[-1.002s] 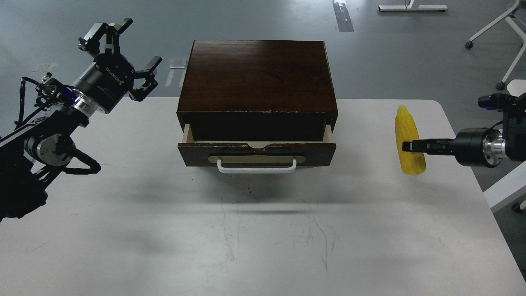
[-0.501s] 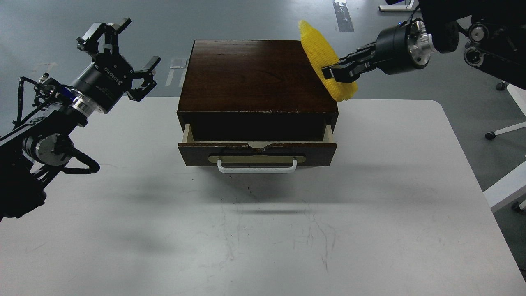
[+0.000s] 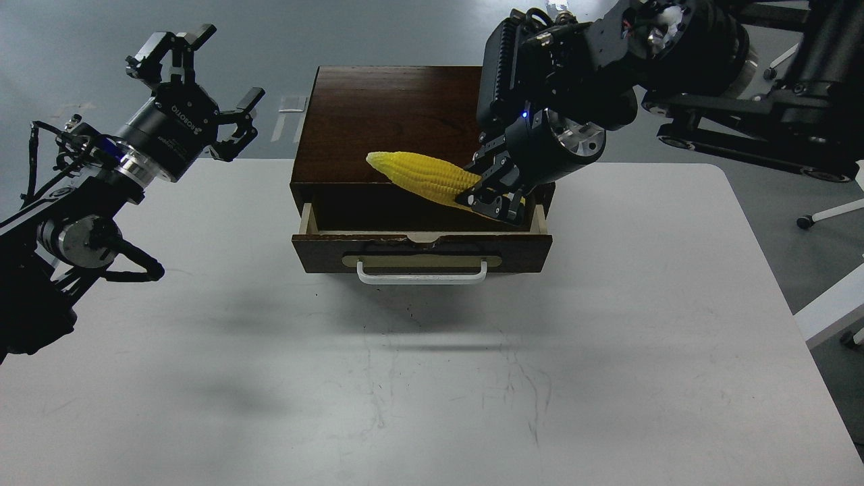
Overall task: Put corn in drawer with both arms
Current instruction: 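Lift the corn with the right gripper and carry it over the drawer, then lower the corn into the open drawer and open the right gripper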
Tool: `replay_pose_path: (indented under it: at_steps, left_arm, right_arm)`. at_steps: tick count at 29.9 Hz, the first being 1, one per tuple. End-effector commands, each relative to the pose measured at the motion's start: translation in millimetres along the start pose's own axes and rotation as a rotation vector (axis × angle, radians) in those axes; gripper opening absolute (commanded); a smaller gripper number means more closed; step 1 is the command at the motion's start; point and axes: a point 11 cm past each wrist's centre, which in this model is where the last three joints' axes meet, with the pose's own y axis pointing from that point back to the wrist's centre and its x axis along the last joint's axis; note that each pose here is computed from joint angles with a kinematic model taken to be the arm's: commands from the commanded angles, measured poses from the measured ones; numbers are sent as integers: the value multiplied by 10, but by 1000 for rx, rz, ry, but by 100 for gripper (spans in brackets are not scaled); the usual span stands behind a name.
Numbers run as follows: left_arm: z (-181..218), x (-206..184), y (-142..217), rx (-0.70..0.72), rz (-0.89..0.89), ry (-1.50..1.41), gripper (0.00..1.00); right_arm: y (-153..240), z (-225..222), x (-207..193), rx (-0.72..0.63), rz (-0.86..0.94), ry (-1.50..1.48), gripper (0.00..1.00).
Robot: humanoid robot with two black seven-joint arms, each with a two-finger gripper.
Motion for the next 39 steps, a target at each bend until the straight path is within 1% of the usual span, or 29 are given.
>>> replay_pose_path:
  at_steps: [1, 9, 20, 25, 32, 35, 36, 38, 39]
  left_arm:
    - [16, 6, 0, -2, 1, -3, 98]
    - [30, 19, 8, -2, 3, -6, 98]
    - [39, 20, 8, -4, 3, -7, 98]
    - [48, 25, 10, -5, 4, -8, 98]
    - [77, 62, 40, -3, 11, -18, 98]
    - [77, 62, 40, -3, 11, -18, 98]
    - [78, 63, 40, -4, 12, -17, 98]
    - [82, 63, 39, -5, 12, -17, 98]
    - [82, 63, 39, -5, 12, -17, 98]
  right_arm:
    - [-116, -33, -47, 4, 10, 78, 27]
    - [-252, -76, -39, 26, 54, 99, 27]
    - [-302, 108, -40, -38, 77, 183, 29]
    - [-386, 37, -102, -12, 79, 166, 33]
    - [-429, 15, -194, -2, 59, 158, 34]
    - [-437, 13, -240, -1, 48, 155, 37]
    - [-440, 12, -250, 0, 45, 155, 41]
    - [-442, 11, -255, 1, 43, 155, 44]
    - [-444, 12, -260, 0, 43, 153, 48]
